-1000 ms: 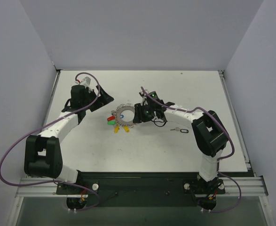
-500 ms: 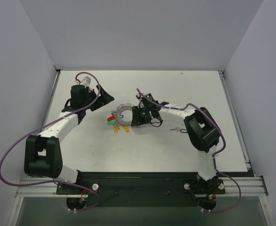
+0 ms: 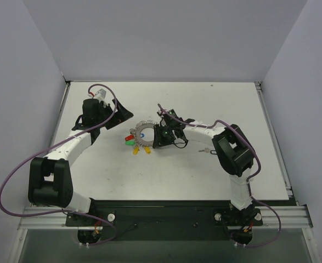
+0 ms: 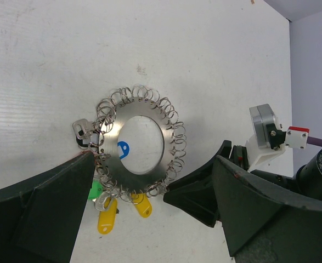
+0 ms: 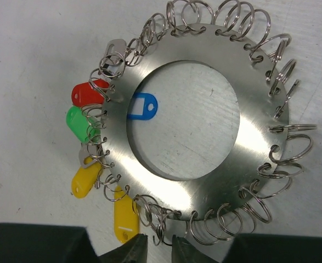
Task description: Put the keys on the keyring
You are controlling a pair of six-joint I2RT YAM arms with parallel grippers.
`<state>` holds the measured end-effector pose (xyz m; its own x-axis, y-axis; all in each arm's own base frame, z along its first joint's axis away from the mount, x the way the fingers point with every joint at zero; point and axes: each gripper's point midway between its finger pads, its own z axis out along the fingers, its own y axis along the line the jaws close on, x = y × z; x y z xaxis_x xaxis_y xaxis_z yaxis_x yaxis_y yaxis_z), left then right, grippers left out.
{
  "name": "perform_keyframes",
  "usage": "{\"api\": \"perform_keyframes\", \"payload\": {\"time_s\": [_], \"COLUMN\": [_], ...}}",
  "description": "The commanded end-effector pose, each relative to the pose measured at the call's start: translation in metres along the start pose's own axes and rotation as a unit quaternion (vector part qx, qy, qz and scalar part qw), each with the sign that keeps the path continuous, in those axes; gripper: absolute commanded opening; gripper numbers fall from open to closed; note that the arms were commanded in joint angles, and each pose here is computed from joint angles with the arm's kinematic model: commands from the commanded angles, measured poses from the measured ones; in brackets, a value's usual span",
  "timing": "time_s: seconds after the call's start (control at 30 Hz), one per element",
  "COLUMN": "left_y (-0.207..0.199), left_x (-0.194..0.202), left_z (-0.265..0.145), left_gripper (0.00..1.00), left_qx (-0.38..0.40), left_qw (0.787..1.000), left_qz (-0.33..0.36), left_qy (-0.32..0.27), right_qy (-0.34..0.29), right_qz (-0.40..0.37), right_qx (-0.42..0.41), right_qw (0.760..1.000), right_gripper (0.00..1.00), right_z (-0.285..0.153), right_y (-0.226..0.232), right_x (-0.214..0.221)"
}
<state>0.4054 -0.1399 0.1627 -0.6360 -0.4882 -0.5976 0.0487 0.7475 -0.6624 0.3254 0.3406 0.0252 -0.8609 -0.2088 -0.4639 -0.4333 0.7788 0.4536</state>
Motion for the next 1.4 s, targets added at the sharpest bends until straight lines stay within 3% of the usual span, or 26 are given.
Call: {"api": "perform_keyframes", "payload": {"time_s": [0.0,0.17,0.7,0.83,0.93,1.07,1.37], "left_y": [-0.015,-0.015,-0.017,-0.016,-0.017,-0.018,-0.017], "left_x": [-0.016,-0.017,-0.018,-0.017,-0.018,-0.018,-0.017], "left_z": [-0.005,-0.007,-0.009,-0.010,-0.011,-0.013,-0.012], "left_gripper": [0.97,0.97,0.97,0.97,0.97,0.97,0.97], "left_qx": [0.027,0.027,0.028,0.027,0.027,0.027,0.027], "left_qw": [0.999,0.999,0.999,0.999,0.999,0.999,0.999], "left_qz": [0.010,0.011,0.014,0.015,0.015,0.018,0.017], "left_qy": [-0.028,-0.029,-0.031,-0.030,-0.031,-0.032,-0.031], "right_qy": [-0.002,-0.018,-0.076,-0.073,-0.076,-0.080,-0.070], "right_qz": [0.003,-0.005,-0.041,-0.044,-0.042,-0.044,-0.041], "right_qx": [0.009,0.012,-0.013,-0.016,-0.006,0.003,0.018], "right_qw": [1.000,1.000,0.996,0.996,0.996,0.996,0.997], "right_gripper": [0.19,0.00,0.00,0.15,0.33,0.41,0.41], "right_z": [0.004,-0.005,-0.056,-0.057,-0.058,-0.062,-0.057], "right_y": [0.001,0.003,0.029,0.029,0.025,0.022,0.013], "right_x": [-0.005,-0.013,-0.039,-0.037,-0.036,-0.035,-0.026]}}
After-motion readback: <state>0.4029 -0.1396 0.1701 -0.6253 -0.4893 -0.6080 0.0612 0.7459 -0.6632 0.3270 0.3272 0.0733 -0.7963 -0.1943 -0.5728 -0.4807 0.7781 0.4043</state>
